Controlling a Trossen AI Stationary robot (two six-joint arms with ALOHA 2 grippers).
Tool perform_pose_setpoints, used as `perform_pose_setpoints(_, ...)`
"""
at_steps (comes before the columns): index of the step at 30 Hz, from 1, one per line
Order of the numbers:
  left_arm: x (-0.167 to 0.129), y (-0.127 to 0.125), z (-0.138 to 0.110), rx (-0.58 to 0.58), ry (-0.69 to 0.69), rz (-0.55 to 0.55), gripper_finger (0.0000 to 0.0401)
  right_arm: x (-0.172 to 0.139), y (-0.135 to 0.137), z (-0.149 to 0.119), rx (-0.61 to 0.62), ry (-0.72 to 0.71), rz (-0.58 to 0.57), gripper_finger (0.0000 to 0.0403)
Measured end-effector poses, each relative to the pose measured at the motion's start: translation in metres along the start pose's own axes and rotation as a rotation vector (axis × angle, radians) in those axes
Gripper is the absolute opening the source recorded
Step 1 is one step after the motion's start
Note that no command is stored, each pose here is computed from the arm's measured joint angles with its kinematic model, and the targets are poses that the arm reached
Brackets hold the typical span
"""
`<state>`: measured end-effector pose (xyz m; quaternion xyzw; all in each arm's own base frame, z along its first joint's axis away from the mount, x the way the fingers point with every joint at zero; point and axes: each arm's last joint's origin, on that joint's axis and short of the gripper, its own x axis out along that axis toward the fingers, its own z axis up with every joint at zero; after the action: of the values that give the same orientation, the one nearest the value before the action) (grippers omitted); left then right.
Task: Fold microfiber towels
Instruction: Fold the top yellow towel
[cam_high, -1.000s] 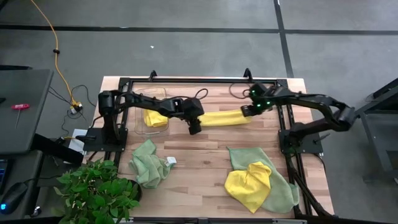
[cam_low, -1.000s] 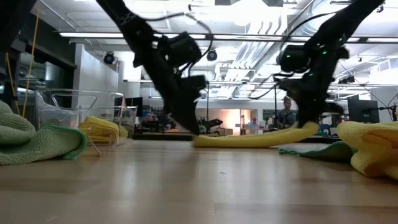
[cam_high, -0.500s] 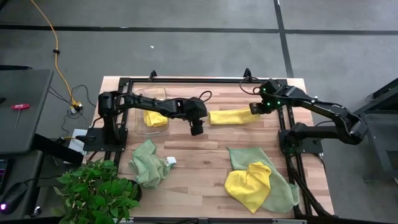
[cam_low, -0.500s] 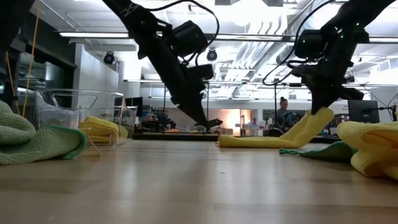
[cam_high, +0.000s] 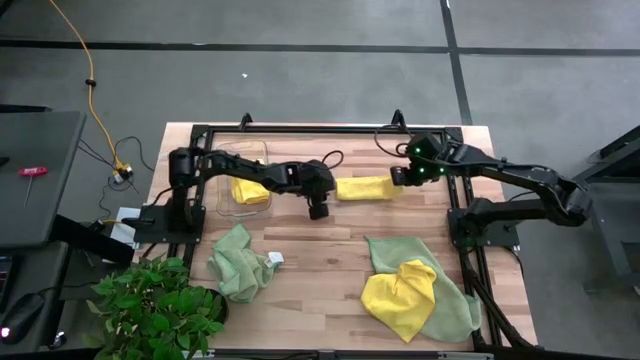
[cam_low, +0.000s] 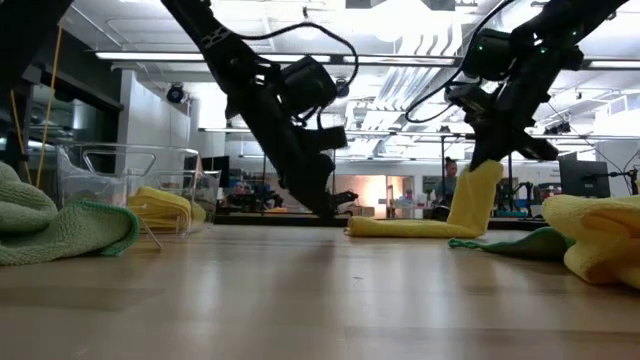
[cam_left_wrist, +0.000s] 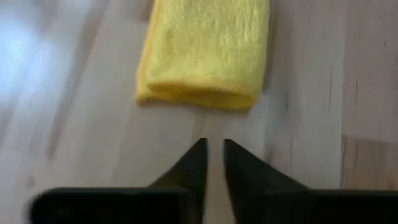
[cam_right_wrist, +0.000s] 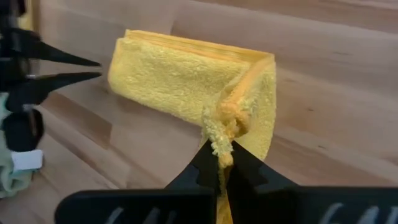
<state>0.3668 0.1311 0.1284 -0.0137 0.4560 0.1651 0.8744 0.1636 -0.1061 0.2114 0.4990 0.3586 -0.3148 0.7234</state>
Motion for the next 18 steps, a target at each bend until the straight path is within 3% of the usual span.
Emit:
perform_pose_setpoints(2,0.004,-0.001,-0.001,-0.019,0.002,-0.007,0.0009,0.001,0.002,-0.001,0.003,0.001,0.009,0.0)
perform_pose_setpoints(10,0.014,-0.002,-0.006,-0.022,0.013,-0.016,0.0003,0.002,0.017,0.0,0.025,-0.052,0.106,0.0)
perform_pose_setpoints(18,0.015,-0.002,0.002,-0.04,-0.071,-0.009,0.0001,0.004,0.025,0.0,0.059,-0.101,0.128,0.0)
